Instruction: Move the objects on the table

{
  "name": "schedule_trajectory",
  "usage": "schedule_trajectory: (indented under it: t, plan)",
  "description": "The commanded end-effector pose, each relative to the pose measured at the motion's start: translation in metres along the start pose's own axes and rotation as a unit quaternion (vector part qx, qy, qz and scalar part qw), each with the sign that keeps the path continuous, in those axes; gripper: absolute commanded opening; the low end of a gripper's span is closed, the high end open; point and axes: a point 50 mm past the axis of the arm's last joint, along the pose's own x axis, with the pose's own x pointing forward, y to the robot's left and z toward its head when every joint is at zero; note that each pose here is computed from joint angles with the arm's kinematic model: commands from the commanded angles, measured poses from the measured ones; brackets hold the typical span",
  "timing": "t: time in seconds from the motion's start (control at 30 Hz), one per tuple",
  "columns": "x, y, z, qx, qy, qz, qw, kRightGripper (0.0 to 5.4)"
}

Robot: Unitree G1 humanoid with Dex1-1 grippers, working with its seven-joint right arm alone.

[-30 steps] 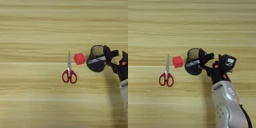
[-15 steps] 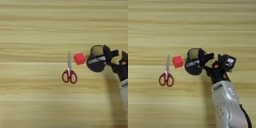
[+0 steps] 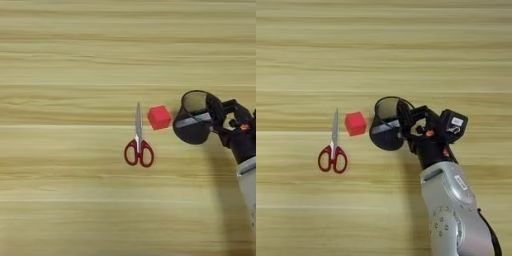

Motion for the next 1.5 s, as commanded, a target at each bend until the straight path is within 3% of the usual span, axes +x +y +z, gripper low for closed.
schedule_trajectory:
  t: [0.03, 0.8, 1.5]
  plan:
    - [0.006, 0.009, 0.018, -0.013, -0.041, 0.024, 0.9988, 3.44]
    - [0.007, 0.012, 0.020, -0.028, -0.051, 0.030, 0.9978, 0.84]
    - [0.005, 0.021, 0.028, -0.044, -0.086, 0.062, 0.9934, 0.78]
